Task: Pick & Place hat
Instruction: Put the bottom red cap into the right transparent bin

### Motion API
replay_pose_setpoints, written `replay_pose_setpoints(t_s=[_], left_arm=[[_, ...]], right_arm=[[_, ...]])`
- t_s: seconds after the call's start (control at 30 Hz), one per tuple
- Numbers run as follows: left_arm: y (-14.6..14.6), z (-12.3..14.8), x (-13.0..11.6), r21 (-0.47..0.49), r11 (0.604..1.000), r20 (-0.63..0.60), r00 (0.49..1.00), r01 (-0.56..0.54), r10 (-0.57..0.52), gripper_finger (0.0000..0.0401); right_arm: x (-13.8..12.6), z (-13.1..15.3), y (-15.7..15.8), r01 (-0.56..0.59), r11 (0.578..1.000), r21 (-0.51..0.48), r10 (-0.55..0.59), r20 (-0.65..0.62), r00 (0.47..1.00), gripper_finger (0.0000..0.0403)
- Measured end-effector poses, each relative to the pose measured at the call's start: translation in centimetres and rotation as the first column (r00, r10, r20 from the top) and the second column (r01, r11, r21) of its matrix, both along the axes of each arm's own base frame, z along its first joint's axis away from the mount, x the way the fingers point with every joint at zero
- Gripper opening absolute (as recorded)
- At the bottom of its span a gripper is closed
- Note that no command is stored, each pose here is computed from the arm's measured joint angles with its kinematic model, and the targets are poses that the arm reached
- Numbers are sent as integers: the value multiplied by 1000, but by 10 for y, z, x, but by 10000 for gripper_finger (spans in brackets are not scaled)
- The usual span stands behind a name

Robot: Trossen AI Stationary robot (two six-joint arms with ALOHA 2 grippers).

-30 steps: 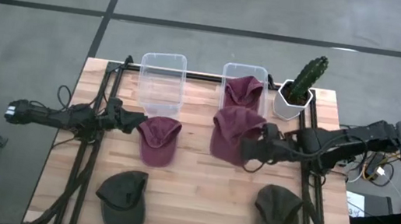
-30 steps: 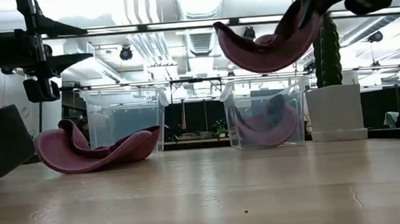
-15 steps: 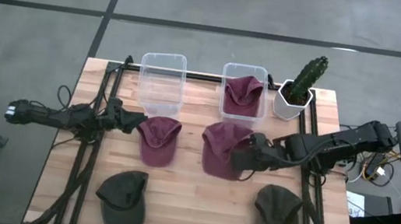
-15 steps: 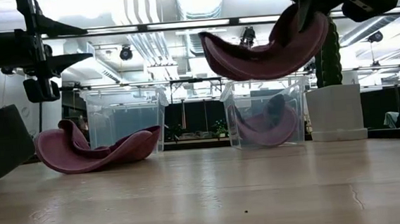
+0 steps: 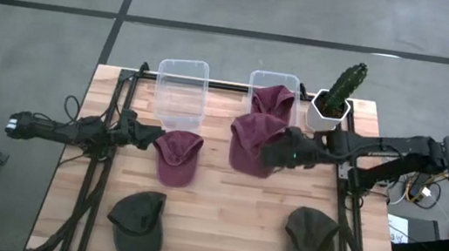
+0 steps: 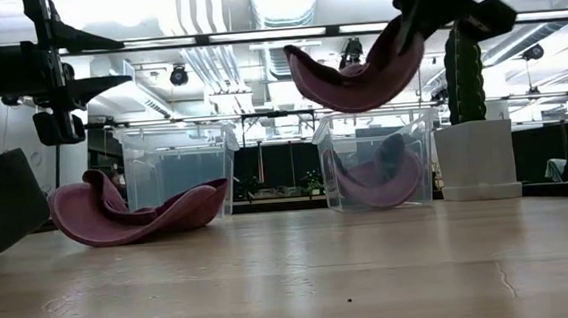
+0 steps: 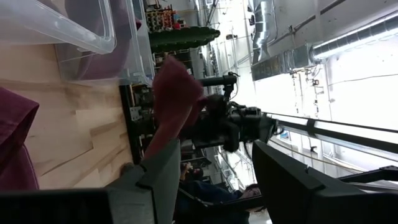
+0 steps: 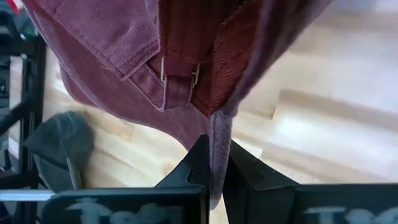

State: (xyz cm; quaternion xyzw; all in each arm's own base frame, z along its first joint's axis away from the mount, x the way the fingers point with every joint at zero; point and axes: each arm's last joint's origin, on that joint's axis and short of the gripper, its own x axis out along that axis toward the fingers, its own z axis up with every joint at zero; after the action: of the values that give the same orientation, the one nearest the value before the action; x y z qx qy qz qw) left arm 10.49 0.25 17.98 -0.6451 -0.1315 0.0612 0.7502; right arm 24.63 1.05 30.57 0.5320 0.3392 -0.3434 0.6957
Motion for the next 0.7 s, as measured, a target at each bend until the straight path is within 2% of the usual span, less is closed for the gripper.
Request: replay_pose_setpoints(t_s=[0.2, 0.5, 0.7], left_arm=[[0, 0, 0, 1, 1000, 0, 1000, 3, -3, 193], [-1, 0, 0, 6, 1000, 0, 1000, 22, -22, 193], [-1, 0, 0, 6, 1000, -1, 1000, 22, -22, 193]], right_arm=[[-1, 27, -31, -38, 993, -108, 39, 14, 999, 13], [-14, 69, -82, -24, 960, -279, 12, -45, 999, 13], [-21, 78, -113, -31, 933, -358, 1, -83, 997, 13]])
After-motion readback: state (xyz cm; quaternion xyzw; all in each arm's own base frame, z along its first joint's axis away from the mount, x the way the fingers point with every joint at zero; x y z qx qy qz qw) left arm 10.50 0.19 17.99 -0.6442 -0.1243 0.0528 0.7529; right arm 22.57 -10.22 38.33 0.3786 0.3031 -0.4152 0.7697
